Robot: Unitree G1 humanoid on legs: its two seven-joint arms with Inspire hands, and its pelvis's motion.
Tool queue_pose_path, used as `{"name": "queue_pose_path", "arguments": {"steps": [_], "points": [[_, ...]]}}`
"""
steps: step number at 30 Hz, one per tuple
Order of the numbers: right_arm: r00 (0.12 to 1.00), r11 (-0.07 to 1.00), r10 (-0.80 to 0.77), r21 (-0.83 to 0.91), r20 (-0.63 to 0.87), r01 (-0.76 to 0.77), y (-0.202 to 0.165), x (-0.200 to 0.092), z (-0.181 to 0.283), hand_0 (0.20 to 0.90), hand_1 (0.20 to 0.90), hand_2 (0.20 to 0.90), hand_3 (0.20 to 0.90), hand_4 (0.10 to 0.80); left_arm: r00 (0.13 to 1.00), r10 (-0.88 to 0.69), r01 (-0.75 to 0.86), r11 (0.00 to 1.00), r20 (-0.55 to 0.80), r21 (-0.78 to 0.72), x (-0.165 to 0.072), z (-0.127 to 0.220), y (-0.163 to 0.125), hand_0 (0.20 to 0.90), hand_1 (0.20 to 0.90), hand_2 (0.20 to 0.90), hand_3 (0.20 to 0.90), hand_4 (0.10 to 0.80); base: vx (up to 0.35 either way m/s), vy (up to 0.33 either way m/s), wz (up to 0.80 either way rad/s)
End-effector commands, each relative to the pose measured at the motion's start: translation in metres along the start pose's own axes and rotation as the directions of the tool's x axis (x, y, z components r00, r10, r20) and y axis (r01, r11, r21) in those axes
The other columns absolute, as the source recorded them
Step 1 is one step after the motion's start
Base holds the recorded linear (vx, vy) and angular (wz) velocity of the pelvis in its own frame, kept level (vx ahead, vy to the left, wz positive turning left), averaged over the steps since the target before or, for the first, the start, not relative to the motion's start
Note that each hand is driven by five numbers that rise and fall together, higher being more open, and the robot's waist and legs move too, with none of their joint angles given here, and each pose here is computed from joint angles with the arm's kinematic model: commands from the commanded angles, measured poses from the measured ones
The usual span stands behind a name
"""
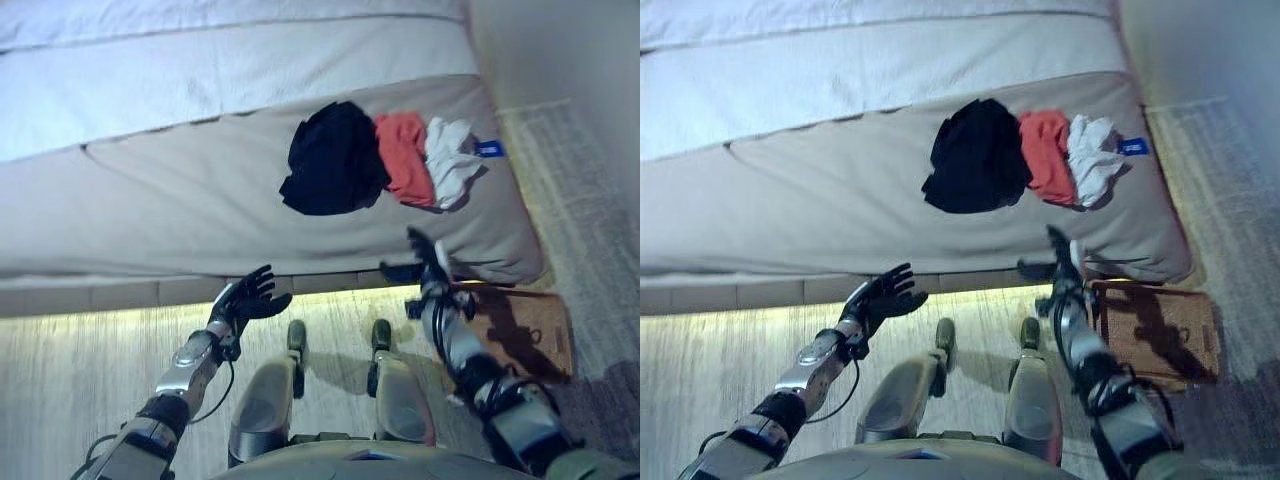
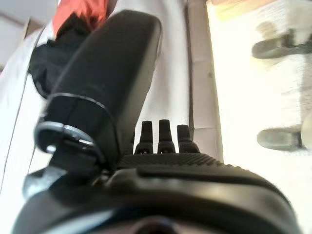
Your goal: Pick up the clothes from the bed and place them into the basket
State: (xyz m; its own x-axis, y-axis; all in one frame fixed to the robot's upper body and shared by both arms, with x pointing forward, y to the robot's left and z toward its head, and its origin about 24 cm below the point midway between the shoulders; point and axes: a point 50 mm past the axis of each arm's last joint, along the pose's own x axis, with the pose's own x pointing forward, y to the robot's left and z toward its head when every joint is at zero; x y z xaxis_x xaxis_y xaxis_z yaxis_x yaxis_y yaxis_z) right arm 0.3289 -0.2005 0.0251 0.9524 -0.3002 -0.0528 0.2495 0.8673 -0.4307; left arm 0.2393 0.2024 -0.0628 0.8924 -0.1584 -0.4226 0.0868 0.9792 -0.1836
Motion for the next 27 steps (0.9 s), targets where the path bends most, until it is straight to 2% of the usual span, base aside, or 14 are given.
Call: {"name": "queue_pose_path", "arguments": {"steps": [1,3,10,18,27], "points": [[0.944,0.968,-0.250,0.025,0.214,0.251,-0.074,0.032,0.060,0.900,0.900,0.900,0.900,0.800,0.976,-0.144,0.146,0.989,0.167,-0.002,0.000,0.023,-0.024,0.900,0.900,0.900,0.900,0.800,-0.028,-0.082,0.23],[0.907,0.944,-0.323,0.024,0.270,0.328,-0.108,0.046,0.090,0.900,0.900,0.900,0.900,0.800,0.966,-0.172,0.176,0.984,0.192,0.000,0.000,0.030,-0.024,0.900,0.900,0.900,0.900,0.800,-0.039,-0.057,0.18],[0.795,0.854,-0.485,0.002,0.363,0.520,-0.160,0.058,0.147,0.900,0.900,0.900,0.900,0.800,0.948,-0.169,0.198,0.976,0.270,-0.086,-0.001,0.045,-0.028,0.900,0.900,0.900,0.900,0.800,0.013,-0.024,0.15],[0.727,0.781,-0.567,-0.027,0.388,0.624,-0.197,0.058,0.183,0.900,0.900,0.900,0.900,0.800,0.901,-0.249,0.295,0.952,0.356,-0.080,-0.007,0.061,-0.038,0.900,0.900,0.900,0.900,0.800,0.020,-0.047,0.16],[0.702,0.715,-0.594,-0.141,0.393,0.685,-0.224,0.059,0.211,0.900,0.900,0.900,0.900,0.800,0.762,-0.373,0.449,0.893,0.529,-0.016,-0.019,0.101,-0.059,0.900,0.900,0.900,0.900,0.800,0.018,-0.100,0.03]]}}
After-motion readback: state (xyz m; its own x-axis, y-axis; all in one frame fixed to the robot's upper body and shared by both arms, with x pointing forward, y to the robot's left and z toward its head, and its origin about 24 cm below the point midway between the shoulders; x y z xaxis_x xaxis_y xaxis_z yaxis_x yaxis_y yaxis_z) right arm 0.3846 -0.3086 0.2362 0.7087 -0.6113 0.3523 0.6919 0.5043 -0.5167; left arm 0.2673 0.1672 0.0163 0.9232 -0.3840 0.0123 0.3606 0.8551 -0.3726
